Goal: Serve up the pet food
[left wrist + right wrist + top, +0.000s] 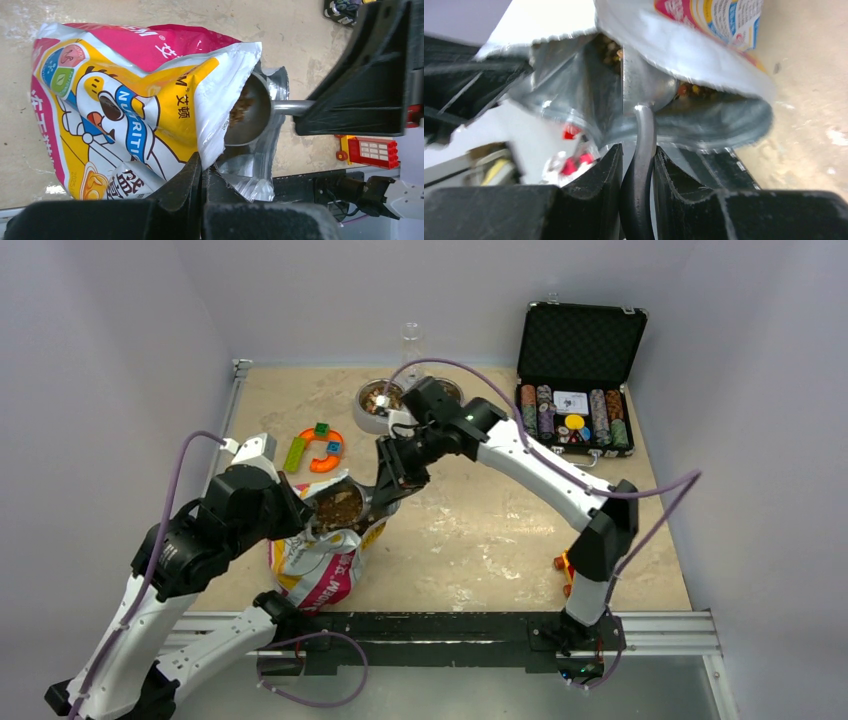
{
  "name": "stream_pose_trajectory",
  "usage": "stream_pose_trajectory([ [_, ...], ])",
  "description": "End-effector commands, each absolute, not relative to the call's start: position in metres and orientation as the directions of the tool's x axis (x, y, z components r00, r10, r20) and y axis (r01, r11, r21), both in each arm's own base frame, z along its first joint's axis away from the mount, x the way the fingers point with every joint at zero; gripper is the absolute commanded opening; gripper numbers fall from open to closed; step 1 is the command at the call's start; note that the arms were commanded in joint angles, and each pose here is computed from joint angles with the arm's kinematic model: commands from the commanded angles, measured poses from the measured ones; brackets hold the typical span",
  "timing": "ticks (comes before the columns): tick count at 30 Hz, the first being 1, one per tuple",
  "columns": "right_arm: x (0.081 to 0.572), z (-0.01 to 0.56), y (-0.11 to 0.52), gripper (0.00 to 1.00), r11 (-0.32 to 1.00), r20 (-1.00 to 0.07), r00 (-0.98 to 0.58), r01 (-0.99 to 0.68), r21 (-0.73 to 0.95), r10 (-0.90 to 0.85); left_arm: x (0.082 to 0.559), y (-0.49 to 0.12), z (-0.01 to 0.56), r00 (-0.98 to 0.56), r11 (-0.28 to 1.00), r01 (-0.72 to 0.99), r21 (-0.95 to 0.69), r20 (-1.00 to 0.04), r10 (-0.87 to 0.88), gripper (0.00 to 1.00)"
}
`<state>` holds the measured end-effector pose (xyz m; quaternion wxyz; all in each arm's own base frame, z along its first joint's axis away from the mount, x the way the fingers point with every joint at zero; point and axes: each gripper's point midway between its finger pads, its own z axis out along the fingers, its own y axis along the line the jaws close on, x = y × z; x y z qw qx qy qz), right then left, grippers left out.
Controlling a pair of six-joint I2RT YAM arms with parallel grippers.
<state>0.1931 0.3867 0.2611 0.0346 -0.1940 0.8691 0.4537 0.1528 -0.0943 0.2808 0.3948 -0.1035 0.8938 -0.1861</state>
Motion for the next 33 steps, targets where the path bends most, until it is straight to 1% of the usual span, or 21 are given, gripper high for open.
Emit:
stream_pose_trajectory([
  [1, 0.220, 0.230, 0.368, 0.00, 0.750, -0.354, -0.840, -0.532, 0.393, -0.411, 0.152, -0.129, 0.298, -0.703, 0.840, 0.051, -0.540, -0.617, -0.354, 0.00],
  [3, 0.221, 0.215, 0.360, 0.00, 0.781, -0.338, -0.812, -0.567, 0.260, -0.477, 0.153, -0.133, 0.299, -0.714, 0.832, 0.050, -0.552, -0.603, -0.357, 0.00],
  [5, 0.221, 0.196, 0.351, 0.00, 0.786, -0.322, -0.780, -0.601, 0.146, -0.537, 0.152, -0.136, 0.299, -0.719, 0.827, 0.048, -0.561, -0.594, -0.361, 0.00],
  [7, 0.219, 0.174, 0.348, 0.00, 0.761, -0.324, -0.738, -0.644, 0.077, -0.592, 0.151, -0.135, 0.298, -0.720, 0.825, 0.045, -0.564, -0.590, -0.364, 0.00],
  [9, 0.211, 0.159, 0.360, 0.00, 0.723, -0.321, -0.704, -0.686, 0.082, -0.633, 0.152, -0.134, 0.295, -0.719, 0.824, 0.034, -0.566, -0.587, -0.373, 0.00],
  [10, 0.202, 0.155, 0.370, 0.00, 0.699, -0.311, -0.694, -0.706, 0.116, -0.649, 0.152, -0.134, 0.293, -0.719, 0.823, 0.030, -0.568, -0.584, -0.377, 0.00],
  [13, 0.163, 0.165, 0.413, 0.00, 0.582, -0.295, -0.667, -0.743, 0.330, -0.684, 0.152, -0.137, 0.290, -0.725, 0.818, 0.023, -0.575, -0.572, -0.382, 0.00],
  [15, 0.136, 0.190, 0.438, 0.00, 0.462, -0.319, -0.664, -0.720, 0.518, -0.677, 0.153, -0.138, 0.291, -0.726, 0.818, 0.019, -0.574, -0.571, -0.384, 0.00],
  [17, 0.120, 0.223, 0.453, 0.00, 0.328, -0.373, -0.665, -0.684, 0.651, -0.646, 0.155, -0.137, 0.292, -0.723, 0.820, 0.016, -0.573, -0.573, -0.387, 0.00],
  [18, 0.117, 0.238, 0.456, 0.00, 0.273, -0.402, -0.668, -0.671, 0.689, -0.627, 0.154, -0.137, 0.293, -0.721, 0.820, 0.013, -0.573, -0.574, -0.389, 0.00],
  [20, 0.118, 0.268, 0.451, 0.00, 0.199, -0.422, -0.705, -0.616, 0.762, -0.570, 0.154, -0.135, 0.294, -0.717, 0.820, 0.008, -0.572, -0.575, -0.394, 0.00],
  [25, 0.133, 0.315, 0.413, 0.00, 0.029, -0.396, -0.801, -0.456, 0.889, -0.450, 0.152, -0.126, 0.294, -0.699, 0.828, -0.015, -0.561, -0.586, -0.410, 0.00],
  [27, 0.141, 0.329, 0.398, 0.00, -0.049, -0.417, -0.814, -0.436, 0.899, -0.404, 0.151, -0.121, 0.294, -0.689, 0.831, -0.022, -0.556, -0.593, -0.415, 0.00],
  [29, 0.144, 0.323, 0.386, 0.00, -0.045, -0.380, -0.835, -0.395, 0.917, -0.398, 0.151, -0.117, 0.293, -0.680, 0.833, -0.031, -0.552, -0.599, -0.423, 0.00],
  [33, 0.149, 0.299, 0.371, 0.00, 0.009, -0.324, -0.862, -0.355, 0.935, -0.390, 0.150, -0.113, 0.294, -0.666, 0.836, -0.037, -0.547, -0.610, -0.429, 0.00],
])
